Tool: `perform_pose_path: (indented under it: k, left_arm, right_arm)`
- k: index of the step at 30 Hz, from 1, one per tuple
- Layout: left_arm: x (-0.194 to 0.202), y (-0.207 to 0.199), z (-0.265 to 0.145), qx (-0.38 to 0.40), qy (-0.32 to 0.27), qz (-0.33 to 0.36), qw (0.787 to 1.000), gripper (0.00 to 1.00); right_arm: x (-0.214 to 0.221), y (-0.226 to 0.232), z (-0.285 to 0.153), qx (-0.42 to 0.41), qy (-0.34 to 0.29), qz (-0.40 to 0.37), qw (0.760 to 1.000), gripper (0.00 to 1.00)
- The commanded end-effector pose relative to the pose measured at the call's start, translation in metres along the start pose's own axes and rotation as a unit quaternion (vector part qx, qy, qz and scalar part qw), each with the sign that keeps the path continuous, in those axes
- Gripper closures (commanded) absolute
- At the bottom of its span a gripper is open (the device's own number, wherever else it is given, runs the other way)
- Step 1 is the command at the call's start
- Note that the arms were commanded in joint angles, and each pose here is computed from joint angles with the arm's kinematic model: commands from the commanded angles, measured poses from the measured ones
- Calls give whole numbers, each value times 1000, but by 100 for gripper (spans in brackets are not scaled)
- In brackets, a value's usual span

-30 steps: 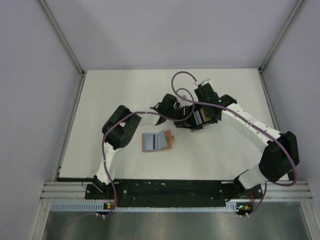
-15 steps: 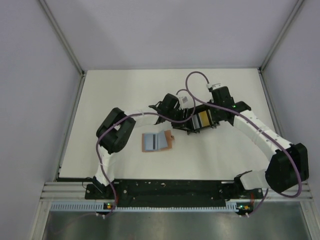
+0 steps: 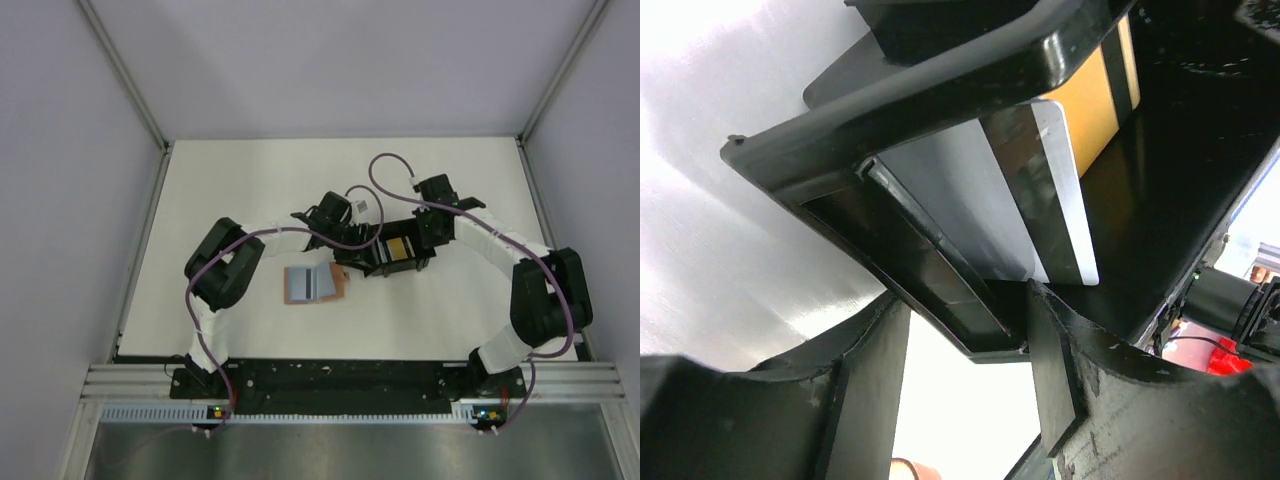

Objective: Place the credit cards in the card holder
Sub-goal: Place the storage box at the center of the board.

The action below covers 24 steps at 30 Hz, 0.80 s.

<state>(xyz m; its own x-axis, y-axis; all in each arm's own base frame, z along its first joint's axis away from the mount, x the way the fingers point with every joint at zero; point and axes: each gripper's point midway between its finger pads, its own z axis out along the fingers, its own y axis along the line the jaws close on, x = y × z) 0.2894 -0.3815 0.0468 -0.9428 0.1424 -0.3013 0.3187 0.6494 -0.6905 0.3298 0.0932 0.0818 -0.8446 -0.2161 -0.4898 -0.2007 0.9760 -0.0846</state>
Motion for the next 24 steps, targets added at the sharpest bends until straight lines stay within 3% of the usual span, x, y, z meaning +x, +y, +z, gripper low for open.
perform_pose_path:
  k: [1, 4, 7, 12, 16, 20, 24]
  left_arm:
    - [-27, -62, -14, 89, -51, 63, 993, 47]
    - [-26, -60, -12, 85, -47, 59, 994, 47]
    - [-24, -56, -10, 76, -39, 50, 995, 47]
    - [-23, -53, -9, 69, -38, 48, 996, 47]
    - [-25, -54, -10, 71, -43, 49, 995, 47]
    - [-28, -60, -15, 80, -51, 57, 994, 47]
    - [-30, -63, -16, 83, -52, 60, 993, 48]
  right_arm:
    - [17, 42, 17, -80, 43, 33, 995, 96]
    - [10, 29, 16, -56, 35, 59, 996, 73]
    - [-7, 19, 5, -40, 9, 72, 997, 57]
    - [-47, 13, -32, -41, -61, 90, 993, 42]
    - [-63, 20, -51, -67, -102, 127, 984, 39]
    - [-62, 40, -49, -113, -104, 127, 980, 37]
    - [-55, 30, -37, -72, -97, 132, 984, 37]
